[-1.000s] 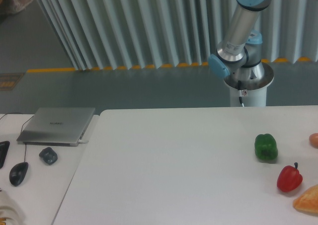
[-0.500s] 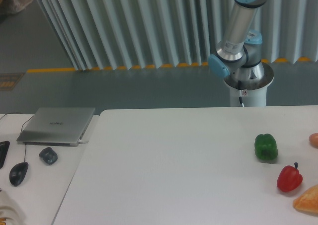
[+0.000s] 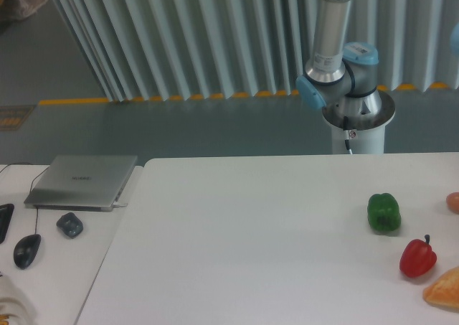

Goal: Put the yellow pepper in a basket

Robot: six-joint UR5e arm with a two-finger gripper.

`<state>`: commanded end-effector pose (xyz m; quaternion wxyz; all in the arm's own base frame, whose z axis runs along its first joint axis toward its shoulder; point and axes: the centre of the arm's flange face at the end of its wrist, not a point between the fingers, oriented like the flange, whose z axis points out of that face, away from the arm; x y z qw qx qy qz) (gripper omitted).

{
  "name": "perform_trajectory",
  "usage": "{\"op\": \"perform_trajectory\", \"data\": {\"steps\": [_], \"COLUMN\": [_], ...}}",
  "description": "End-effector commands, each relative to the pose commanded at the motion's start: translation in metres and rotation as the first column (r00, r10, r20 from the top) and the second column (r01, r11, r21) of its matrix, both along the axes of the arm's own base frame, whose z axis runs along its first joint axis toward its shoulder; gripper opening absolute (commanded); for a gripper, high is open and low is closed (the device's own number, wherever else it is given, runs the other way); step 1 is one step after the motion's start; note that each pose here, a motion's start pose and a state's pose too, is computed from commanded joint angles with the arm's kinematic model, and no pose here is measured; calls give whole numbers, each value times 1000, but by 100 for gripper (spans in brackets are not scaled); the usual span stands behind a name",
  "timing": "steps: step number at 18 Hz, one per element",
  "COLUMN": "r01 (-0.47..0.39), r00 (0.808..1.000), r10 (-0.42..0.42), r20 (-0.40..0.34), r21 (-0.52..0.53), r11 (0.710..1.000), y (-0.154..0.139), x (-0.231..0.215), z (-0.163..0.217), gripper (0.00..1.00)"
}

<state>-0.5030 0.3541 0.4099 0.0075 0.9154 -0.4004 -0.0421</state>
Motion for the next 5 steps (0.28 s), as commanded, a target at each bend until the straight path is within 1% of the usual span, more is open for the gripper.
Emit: {"op": "perform_trajectory", "data": {"steps": [2,4,5], "r01": [3,29,33], "r00": [1000,1000,999], "r10": [-3,-29,-33], "r20": [-2,0,0], "r21": [-20,-29,-34], "r11": [1000,999,999], "y": [5,21,22], "x": [3,12,13], "z": [-4,-10,-11], "gripper": [100,100,100]}}
